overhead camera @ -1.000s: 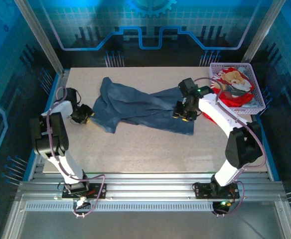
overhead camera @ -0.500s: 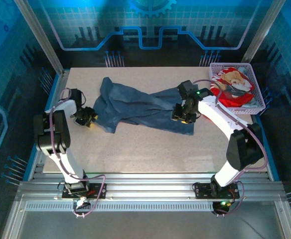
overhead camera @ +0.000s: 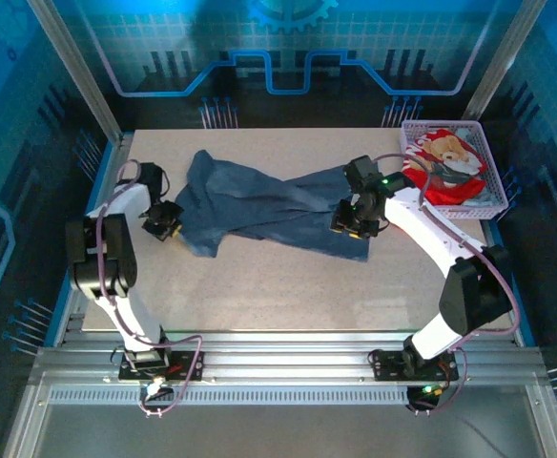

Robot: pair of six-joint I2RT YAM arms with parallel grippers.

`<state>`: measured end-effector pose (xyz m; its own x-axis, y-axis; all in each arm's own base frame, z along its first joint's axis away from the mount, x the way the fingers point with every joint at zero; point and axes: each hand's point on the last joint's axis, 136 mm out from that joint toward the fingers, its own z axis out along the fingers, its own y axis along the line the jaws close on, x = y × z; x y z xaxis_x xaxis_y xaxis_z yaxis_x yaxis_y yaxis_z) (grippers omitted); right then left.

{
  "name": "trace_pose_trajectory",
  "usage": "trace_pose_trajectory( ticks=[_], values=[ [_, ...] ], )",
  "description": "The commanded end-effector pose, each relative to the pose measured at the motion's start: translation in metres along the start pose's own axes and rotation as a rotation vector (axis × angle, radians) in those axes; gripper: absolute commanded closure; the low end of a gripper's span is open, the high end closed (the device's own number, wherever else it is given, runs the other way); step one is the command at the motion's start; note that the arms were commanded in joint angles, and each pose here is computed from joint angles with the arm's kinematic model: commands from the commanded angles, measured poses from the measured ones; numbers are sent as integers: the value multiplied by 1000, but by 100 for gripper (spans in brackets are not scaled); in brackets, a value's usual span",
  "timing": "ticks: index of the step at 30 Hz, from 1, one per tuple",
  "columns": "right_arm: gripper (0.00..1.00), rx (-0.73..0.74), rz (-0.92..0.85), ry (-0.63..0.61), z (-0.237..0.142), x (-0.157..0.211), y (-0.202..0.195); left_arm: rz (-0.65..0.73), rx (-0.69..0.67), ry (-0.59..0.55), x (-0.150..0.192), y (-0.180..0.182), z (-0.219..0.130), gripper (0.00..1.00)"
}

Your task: Fold and stack the t-shirts

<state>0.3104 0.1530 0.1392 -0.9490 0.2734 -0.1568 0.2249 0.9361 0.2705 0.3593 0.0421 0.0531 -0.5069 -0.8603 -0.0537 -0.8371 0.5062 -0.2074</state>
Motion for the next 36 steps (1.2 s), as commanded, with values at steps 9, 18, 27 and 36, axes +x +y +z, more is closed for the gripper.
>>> trace_pose_trajectory(
  ticks=[9,18,27,36],
  values=[
    [57,-28,-29,20,7,1,1,41,-196,8,48,67,-66,100],
    [57,-19,-34,40,25,-4,-1,94,-214,106,58,46,-28,100],
    [57,23,6,111,81,-33,12,185,-73,222,36,-50,30,33],
    [57,117,25,208,133,-53,16,216,-18,36,26,-9,-26,37]
  ],
)
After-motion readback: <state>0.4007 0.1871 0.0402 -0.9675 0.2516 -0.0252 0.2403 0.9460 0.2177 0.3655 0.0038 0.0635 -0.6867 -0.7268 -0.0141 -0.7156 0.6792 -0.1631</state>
